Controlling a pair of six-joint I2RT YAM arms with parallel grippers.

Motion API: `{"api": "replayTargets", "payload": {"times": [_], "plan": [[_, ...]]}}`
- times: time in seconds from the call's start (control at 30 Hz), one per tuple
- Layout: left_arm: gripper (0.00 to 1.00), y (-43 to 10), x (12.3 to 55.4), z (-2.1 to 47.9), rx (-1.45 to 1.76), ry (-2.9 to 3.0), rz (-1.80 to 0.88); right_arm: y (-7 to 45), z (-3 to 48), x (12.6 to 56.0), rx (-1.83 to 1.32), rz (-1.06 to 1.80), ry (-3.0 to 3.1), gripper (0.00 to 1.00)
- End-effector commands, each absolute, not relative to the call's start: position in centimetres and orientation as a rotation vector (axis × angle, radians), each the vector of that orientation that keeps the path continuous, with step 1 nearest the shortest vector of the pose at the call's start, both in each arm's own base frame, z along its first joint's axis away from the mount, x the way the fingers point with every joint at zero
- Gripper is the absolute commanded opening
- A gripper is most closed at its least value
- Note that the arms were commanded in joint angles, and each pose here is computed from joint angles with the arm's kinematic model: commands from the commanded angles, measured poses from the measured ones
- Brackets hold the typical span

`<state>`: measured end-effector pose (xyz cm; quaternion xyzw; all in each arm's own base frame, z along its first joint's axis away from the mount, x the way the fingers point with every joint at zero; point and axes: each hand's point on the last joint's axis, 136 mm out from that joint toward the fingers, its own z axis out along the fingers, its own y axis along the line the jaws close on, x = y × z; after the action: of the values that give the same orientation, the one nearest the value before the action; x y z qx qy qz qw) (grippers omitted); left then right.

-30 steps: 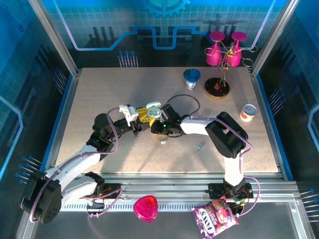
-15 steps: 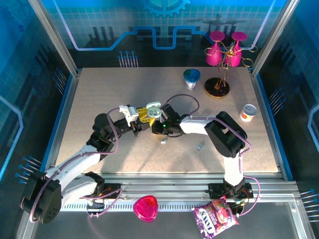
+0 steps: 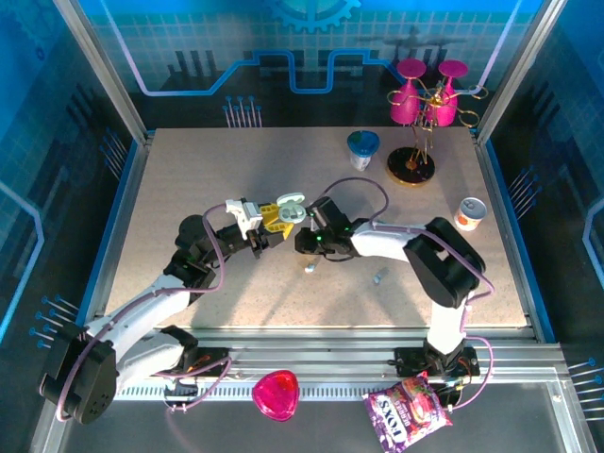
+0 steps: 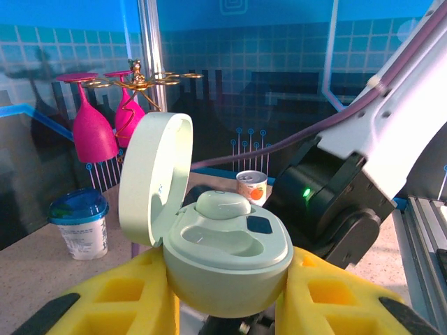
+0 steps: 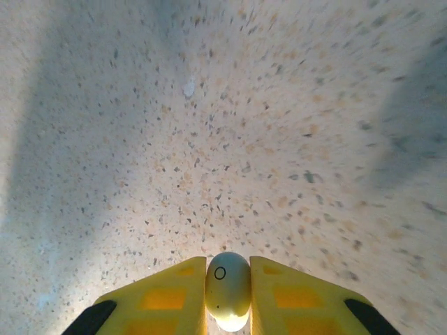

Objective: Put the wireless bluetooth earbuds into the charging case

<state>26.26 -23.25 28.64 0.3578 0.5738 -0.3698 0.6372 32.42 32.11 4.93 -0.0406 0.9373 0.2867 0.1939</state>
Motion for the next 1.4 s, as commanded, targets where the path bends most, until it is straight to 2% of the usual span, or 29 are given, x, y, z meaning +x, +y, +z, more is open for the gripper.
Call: {"api": "replayTargets", "payload": {"times": [0.0,0.37,0.8,1.0,1.37], "plan": [[0.25,-23.0,26.6,28.5,0.808,1.293,-0.818,29.6,7.8,33.2,-0.066,0.767,2.551,0.18],[0.25,-23.3,28.2,27.0,0.782,1.345,-0.807,23.7,18.1,32.3,-0.083,0.64,2.342,0.18],[0.25,-23.8,30.2,25.9,0.773,1.354,-0.784,26.5,28.6,30.2,-0.248,0.666,2.111,0.19],[0.25,-23.9,30.6,25.4,0.766,1.37,-0.784,29.2,30.9,29.6,-0.32,0.739,2.057,0.19],[0.25,-23.8,30.7,26.0,0.74,1.384,-0.803,33.5,31.2,29.8,-0.409,0.824,2.04,0.19]]}}
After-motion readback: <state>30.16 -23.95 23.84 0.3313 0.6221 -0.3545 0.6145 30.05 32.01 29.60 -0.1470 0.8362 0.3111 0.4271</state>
